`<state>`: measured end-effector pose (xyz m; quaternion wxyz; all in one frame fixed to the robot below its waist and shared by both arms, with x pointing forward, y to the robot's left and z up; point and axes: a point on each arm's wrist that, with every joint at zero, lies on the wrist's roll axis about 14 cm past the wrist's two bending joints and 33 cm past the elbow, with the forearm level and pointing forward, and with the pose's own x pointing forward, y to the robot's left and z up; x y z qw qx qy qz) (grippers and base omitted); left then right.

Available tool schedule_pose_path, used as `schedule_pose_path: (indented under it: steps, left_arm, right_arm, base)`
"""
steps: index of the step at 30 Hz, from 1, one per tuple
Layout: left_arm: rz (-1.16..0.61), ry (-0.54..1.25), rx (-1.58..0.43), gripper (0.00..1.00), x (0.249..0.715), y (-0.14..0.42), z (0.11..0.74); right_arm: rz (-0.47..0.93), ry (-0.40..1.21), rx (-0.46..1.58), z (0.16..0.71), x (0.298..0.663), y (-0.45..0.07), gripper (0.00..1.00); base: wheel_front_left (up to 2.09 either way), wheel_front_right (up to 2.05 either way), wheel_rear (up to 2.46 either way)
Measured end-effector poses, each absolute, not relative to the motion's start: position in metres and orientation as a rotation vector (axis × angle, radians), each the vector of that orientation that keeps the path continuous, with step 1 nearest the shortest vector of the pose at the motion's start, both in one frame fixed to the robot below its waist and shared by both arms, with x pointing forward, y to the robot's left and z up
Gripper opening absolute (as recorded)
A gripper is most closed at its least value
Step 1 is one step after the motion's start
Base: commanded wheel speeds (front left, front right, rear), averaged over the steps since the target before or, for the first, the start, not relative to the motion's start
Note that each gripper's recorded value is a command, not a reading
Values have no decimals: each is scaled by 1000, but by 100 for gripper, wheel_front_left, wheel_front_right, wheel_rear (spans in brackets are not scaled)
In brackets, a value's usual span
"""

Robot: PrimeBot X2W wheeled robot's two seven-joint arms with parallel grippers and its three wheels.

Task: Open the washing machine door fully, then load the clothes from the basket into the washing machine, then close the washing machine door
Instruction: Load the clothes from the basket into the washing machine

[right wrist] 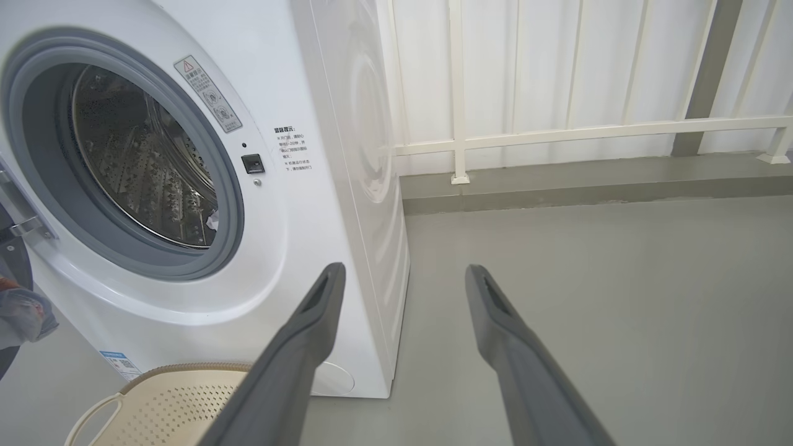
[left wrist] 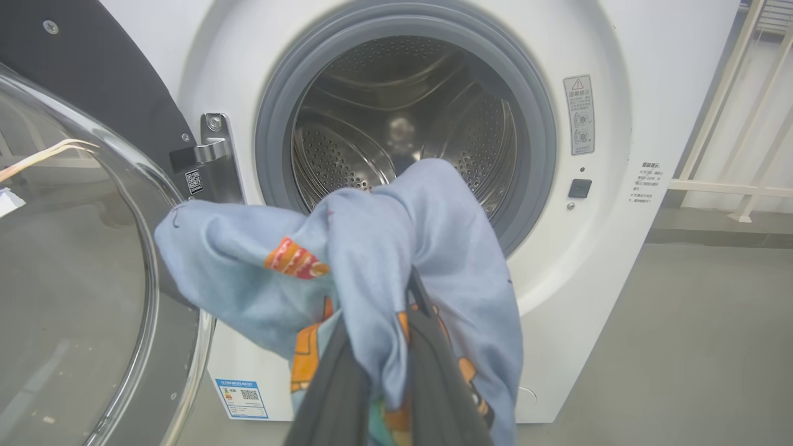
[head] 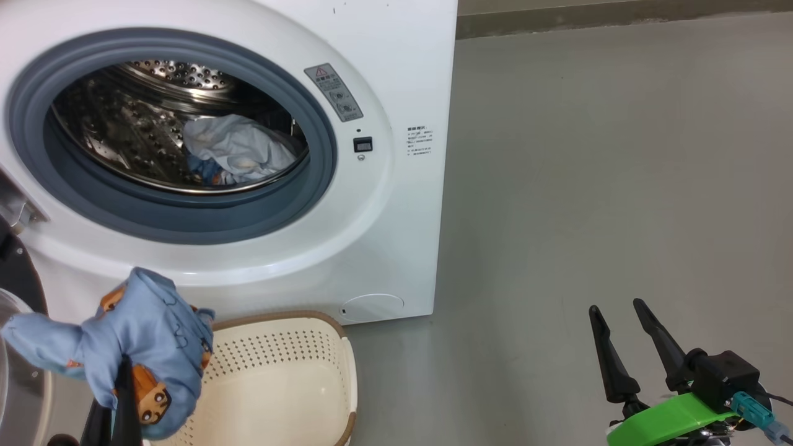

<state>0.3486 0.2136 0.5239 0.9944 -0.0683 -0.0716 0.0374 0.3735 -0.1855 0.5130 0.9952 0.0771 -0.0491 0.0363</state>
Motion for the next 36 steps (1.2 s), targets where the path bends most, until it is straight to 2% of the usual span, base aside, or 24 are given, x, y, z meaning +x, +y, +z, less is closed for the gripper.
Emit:
schedule_pose_path:
  steps: [10,16,24,36]
  left_arm:
    - [75,-118,-147,0,348,211,516]
    - [70,-112,-151,0,363,209,513]
    - [56,-135,-148,0,401,205,517]
    - [1,-171,-132,0,483,193,521]
  right_arm:
    - [79,-86,153,509,376,-184,100]
    - [76,-56,154,498,380,-184,100]
    - [69,-19,156,485,390,-185,100]
    - [46,16,153,470,406,-191,100]
  base:
    - [0,0,0]
    - [0,0,0]
    - [0,0,0]
    - [0,0,0]
